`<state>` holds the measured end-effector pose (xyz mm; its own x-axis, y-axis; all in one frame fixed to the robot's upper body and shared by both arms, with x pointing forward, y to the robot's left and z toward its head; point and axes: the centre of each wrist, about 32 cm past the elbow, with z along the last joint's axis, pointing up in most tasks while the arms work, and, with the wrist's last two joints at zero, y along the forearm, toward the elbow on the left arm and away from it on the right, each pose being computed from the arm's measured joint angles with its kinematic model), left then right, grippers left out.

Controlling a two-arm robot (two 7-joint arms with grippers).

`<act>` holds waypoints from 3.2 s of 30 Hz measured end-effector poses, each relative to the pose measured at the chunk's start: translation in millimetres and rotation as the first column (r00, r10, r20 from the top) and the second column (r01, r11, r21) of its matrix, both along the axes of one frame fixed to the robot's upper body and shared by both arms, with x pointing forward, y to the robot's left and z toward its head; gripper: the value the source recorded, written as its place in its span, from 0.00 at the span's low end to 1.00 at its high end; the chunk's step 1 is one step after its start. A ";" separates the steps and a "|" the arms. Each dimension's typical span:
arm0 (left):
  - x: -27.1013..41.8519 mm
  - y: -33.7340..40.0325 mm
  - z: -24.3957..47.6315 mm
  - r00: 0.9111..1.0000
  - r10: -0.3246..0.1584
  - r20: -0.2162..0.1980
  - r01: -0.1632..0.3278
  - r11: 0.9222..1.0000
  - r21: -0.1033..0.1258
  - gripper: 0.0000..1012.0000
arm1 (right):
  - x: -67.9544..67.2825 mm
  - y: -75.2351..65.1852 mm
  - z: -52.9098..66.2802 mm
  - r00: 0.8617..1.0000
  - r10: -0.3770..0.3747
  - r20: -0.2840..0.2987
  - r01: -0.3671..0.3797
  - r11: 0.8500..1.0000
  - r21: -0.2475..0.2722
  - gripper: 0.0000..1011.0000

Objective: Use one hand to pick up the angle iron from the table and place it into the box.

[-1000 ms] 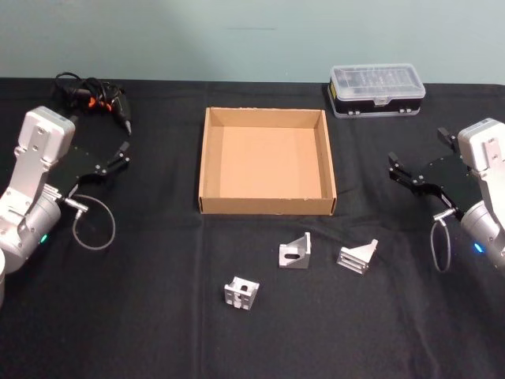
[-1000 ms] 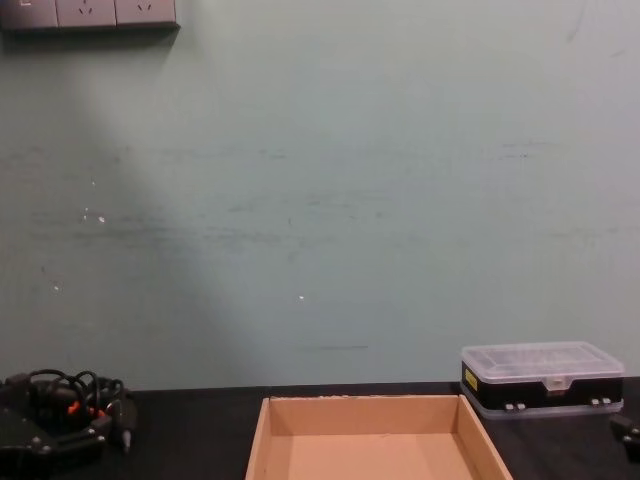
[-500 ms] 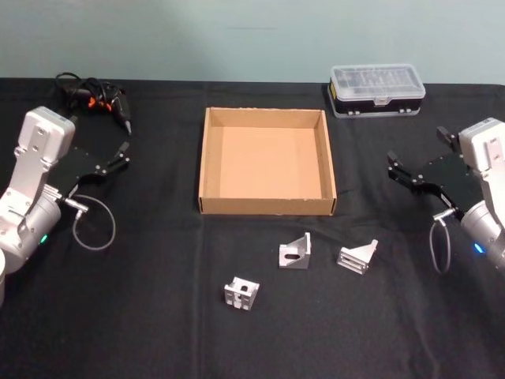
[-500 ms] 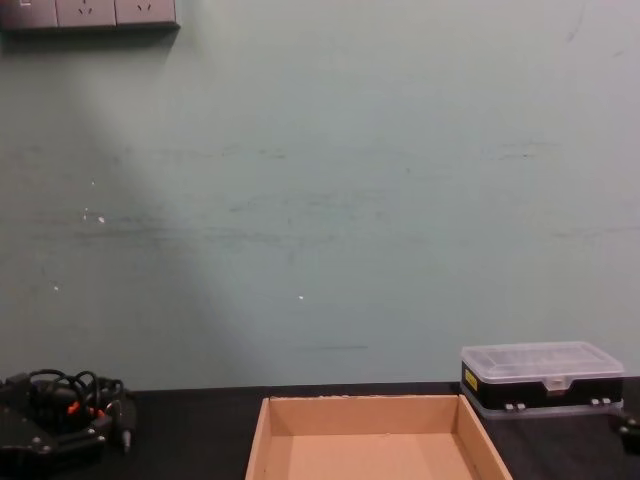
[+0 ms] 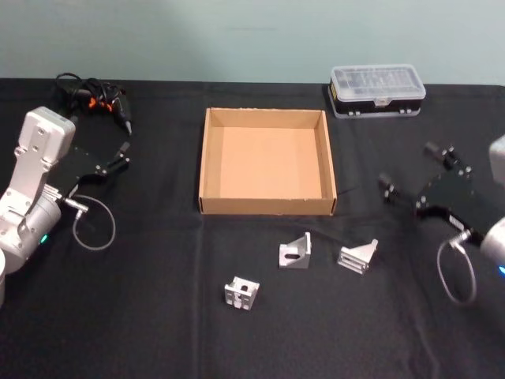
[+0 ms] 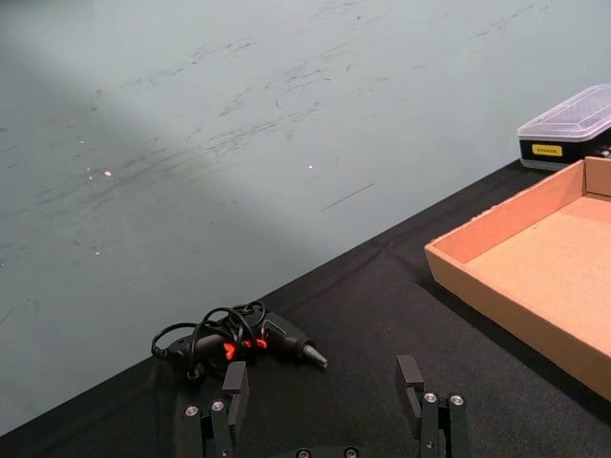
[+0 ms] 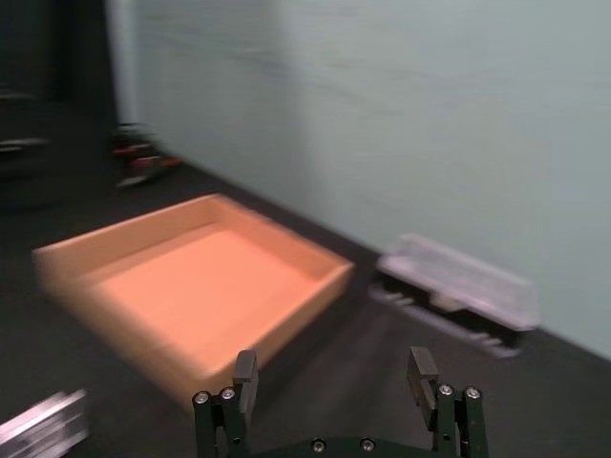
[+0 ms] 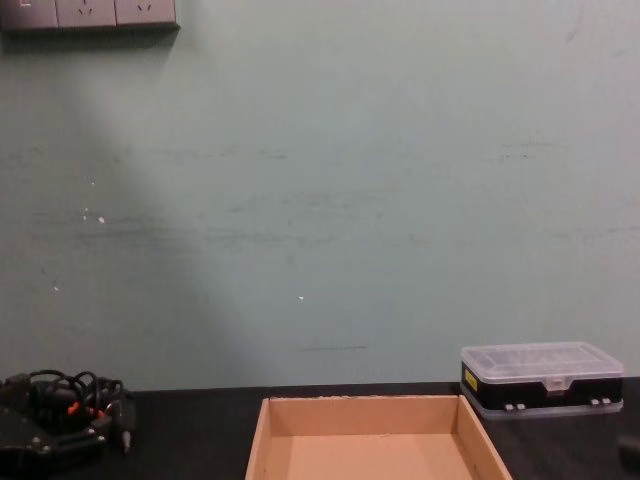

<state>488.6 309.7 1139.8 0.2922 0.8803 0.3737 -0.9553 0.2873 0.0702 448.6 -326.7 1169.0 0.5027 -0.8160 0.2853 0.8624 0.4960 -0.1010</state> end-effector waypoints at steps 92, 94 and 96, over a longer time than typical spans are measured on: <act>0.0 0.0 0.0 1.000 0.000 0.000 0.000 1.000 0.000 1.00 | -21.7 16.0 -36.1 0.944 0.157 -0.290 -0.169 0.986 -0.015 0.56; 0.0 0.0 0.0 1.000 0.000 0.000 0.000 1.000 0.000 1.00 | -21.7 15.9 -36.1 0.944 0.157 -0.290 -0.169 0.986 -0.015 0.56; 0.0 0.0 0.0 1.000 0.000 0.000 0.000 1.000 0.000 1.00 | -22.5 14.9 -35.3 0.949 0.163 -0.269 -0.169 0.986 -0.002 0.56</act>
